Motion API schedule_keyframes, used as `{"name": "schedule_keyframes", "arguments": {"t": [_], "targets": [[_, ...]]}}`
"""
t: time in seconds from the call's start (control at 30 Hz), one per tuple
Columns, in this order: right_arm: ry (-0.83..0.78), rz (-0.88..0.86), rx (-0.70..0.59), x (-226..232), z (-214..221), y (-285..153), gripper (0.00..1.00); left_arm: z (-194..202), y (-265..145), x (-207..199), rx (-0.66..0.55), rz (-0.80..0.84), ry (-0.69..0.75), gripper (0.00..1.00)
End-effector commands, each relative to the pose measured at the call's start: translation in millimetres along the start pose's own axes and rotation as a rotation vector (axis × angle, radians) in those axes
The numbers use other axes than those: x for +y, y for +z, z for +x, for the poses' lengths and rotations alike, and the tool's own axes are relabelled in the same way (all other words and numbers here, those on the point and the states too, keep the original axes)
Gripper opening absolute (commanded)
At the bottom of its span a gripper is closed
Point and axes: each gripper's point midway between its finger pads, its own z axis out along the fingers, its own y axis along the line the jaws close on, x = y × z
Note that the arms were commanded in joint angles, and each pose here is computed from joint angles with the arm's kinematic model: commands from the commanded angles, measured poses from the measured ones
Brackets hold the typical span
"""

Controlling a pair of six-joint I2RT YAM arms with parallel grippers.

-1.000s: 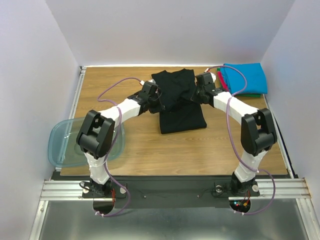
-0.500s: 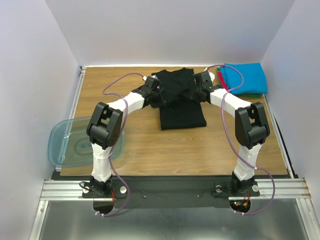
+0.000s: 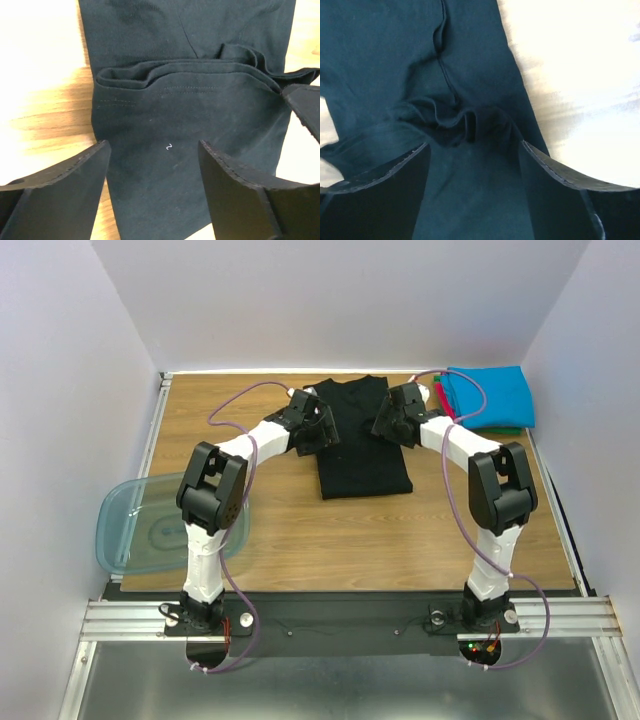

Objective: Fold and stack the t-shirts
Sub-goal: Fold the tshirt

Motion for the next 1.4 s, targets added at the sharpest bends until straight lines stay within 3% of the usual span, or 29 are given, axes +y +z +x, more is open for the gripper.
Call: {"name": "schedule_keyframes", "arguments": {"t": [0.0, 0.07, 0.3, 0.47, 0.67, 0.8, 1.07, 1.1, 1.17, 1.27, 1.3, 1.33, 1.37], "targets": [[0.017, -0.099, -0.062, 16, -25, -32, 0.84, -22, -38, -22, -0.060, 0.064, 0.044, 0.83], [0.009, -0.118, -0.067, 13, -24, -48, 1.00, -20, -52, -23, -0.076, 0.076, 0.044, 0.90], [0.020, -0.076, 0.018, -30, 33, -71, 1.00, 51, -67, 6, 0.015, 0.063, 0.007, 0.90], [0.043, 0.008, 0.070, -64, 71, -69, 1.00, 78, -66, 11, 0.044, 0.088, -0.018, 0.90], [0.088, 0.081, 0.091, -89, 85, -63, 0.97, 100, -54, 11, 0.097, 0.084, -0.027, 0.78], [0.117, 0.097, 0.111, -99, 92, -60, 0.92, 108, -45, 19, 0.121, 0.061, -0.041, 0.64], [0.133, 0.069, 0.161, -103, 110, -57, 0.73, 118, -30, 31, 0.150, 0.020, -0.054, 0.35], [0.134, 0.061, 0.166, -102, 111, -56, 0.67, 120, -30, 32, 0.153, 0.016, -0.055, 0.33], [0.135, 0.050, 0.177, -100, 115, -53, 0.64, 124, -30, 36, 0.159, 0.007, -0.056, 0.20], [0.140, 0.017, 0.209, -94, 121, -51, 0.48, 130, -33, 42, 0.164, -0.003, -0.065, 0.03], [0.142, 0.004, 0.219, -92, 125, -51, 0.35, 132, -33, 44, 0.168, -0.009, -0.065, 0.00], [0.146, -0.009, 0.225, -90, 126, -51, 0.31, 134, -33, 45, 0.171, -0.010, -0.065, 0.00], [0.147, -0.028, 0.230, -87, 127, -50, 0.20, 134, -34, 43, 0.167, -0.001, -0.062, 0.00]]}}
